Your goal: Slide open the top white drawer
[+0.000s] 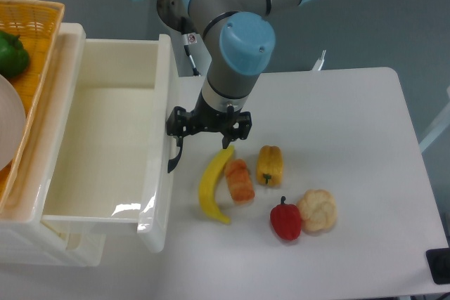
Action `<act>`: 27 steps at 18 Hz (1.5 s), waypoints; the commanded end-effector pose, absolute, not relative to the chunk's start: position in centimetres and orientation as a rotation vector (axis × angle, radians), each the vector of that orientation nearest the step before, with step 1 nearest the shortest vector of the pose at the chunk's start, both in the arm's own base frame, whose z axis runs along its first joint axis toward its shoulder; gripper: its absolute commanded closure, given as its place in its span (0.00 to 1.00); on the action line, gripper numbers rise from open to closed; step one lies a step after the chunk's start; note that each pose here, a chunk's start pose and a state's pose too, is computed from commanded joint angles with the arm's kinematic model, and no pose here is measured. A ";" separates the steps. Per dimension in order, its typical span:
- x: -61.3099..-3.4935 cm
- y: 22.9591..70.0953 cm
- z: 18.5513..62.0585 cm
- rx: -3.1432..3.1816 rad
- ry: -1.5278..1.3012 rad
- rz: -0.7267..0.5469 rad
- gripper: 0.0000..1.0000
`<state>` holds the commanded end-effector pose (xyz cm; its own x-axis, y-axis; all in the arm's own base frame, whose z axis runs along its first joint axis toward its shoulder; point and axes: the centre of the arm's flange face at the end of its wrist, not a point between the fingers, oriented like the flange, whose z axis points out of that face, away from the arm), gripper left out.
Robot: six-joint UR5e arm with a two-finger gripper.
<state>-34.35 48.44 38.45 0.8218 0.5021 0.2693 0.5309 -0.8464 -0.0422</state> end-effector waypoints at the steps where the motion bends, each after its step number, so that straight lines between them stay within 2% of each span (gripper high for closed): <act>1: -34.5 48.4 38.5 -2.884 -0.825 -0.375 0.00; 27: -36.4 48.1 38.8 -2.861 -0.759 -0.393 0.00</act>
